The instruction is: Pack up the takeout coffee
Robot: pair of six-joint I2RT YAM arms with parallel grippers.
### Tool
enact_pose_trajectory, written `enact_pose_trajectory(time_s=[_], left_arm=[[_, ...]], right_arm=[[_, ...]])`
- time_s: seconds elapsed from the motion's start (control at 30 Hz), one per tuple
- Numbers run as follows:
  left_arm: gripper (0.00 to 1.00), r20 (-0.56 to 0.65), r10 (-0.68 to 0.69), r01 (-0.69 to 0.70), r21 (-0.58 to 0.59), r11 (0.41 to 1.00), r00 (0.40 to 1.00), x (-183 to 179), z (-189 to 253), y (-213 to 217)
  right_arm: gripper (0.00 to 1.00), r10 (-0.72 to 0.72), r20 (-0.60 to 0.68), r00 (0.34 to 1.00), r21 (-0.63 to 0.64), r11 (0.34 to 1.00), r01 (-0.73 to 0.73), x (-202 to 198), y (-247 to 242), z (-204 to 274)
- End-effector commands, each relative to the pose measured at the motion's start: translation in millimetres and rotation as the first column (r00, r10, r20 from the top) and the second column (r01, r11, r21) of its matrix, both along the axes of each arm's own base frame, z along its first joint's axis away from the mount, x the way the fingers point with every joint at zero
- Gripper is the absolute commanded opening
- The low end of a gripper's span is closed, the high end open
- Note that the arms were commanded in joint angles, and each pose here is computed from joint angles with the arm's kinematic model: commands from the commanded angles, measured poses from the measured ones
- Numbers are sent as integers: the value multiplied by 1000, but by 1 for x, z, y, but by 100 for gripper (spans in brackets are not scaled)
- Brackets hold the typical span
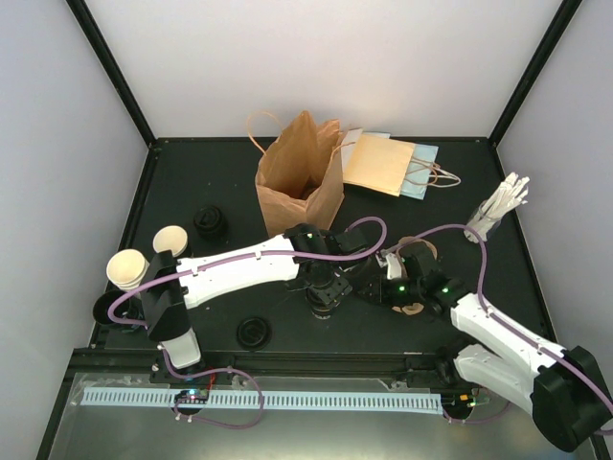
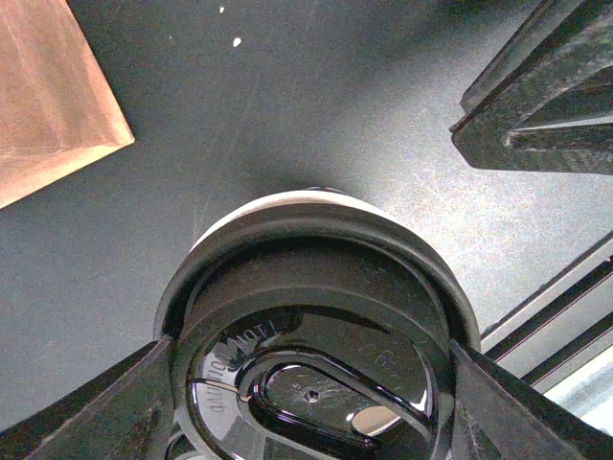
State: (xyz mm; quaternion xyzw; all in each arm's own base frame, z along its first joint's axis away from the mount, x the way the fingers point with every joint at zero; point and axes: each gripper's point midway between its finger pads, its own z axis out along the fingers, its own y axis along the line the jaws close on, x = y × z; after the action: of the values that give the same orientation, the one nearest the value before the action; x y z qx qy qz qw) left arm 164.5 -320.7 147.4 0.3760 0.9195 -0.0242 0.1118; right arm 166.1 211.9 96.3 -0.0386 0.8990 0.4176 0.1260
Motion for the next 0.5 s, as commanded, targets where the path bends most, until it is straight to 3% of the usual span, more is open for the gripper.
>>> enact_pose_trajectory(time_s=[0.0,0.47], left_arm=[[60,21,-20,21,-24,999,1000,1,14,-6],[60,17,-22,22,9,1000,1000,-1,13,-4]], right_arm=[[20,8,22,1000,16,1000,-9,6,4,2],[19,50,1,999,48,998,-50,6,15,-1]])
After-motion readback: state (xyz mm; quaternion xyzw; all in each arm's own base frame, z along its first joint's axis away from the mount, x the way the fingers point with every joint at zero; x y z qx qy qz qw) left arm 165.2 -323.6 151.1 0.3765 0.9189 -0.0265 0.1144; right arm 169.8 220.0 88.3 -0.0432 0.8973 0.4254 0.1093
